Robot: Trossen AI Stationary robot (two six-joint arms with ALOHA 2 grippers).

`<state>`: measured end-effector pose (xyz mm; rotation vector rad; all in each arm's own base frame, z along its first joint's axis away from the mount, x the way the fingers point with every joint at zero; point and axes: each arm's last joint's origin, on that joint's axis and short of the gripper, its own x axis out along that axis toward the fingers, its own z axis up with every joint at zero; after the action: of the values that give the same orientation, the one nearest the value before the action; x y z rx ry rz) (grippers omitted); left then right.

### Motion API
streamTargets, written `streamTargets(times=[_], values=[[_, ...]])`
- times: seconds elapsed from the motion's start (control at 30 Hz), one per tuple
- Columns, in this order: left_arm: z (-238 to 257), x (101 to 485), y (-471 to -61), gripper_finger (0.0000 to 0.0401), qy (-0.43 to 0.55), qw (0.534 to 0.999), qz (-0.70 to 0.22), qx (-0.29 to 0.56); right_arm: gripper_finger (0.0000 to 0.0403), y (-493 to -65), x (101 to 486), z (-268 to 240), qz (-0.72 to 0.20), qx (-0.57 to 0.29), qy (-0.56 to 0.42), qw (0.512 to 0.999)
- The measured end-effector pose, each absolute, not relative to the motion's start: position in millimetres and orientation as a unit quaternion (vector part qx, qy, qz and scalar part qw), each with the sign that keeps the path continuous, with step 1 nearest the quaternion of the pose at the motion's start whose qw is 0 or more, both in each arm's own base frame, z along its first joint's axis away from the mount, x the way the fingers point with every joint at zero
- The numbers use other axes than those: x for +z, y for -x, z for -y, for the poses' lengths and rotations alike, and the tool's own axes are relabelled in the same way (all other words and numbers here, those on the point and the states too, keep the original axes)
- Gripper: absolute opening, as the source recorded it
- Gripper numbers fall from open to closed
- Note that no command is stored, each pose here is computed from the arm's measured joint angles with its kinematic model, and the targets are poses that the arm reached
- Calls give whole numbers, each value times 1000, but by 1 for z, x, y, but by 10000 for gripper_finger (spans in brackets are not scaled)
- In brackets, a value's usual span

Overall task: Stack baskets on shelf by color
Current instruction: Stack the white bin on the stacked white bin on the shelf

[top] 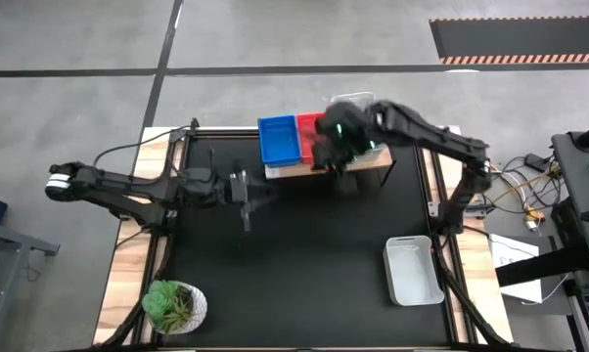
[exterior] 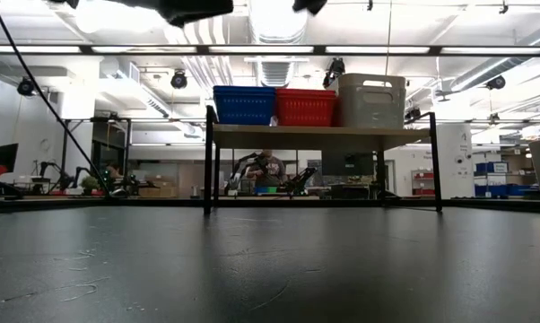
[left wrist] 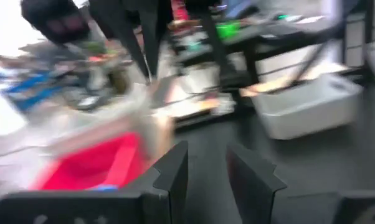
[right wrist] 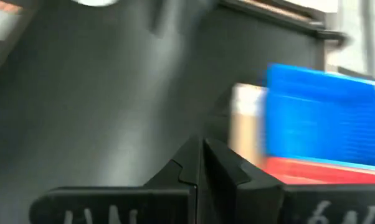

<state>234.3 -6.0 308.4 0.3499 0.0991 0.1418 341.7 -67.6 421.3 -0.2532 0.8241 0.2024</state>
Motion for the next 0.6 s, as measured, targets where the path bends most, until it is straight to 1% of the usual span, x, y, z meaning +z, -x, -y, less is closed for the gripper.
streamTargets(times=[0.1, 0.2, 0.27, 0.43, 0.5, 0.6], values=[[19, 287, -238, 93, -152, 987, -45, 22, 11, -332, 421, 27, -406, 134, 85, 900], [32, 280, -240, 93, -144, 989, 14, 2, 11, -319, 413, -9, -430, 188, 22, 883], [39, 278, -243, 93, -139, 989, 47, -7, 11, -311, 403, -28, -459, 202, -20, 865], [48, 273, -247, 93, -134, 988, 71, -19, 11, -295, 358, -70, -571, 147, -145, 795], [50, 271, -248, 93, -134, 988, 68, -22, 11, -281, 343, -89, -604, 126, -163, 770], [53, 268, -249, 93, -135, 989, 62, -28, 11, -259, 322, -115, -647, 116, -167, 735]])
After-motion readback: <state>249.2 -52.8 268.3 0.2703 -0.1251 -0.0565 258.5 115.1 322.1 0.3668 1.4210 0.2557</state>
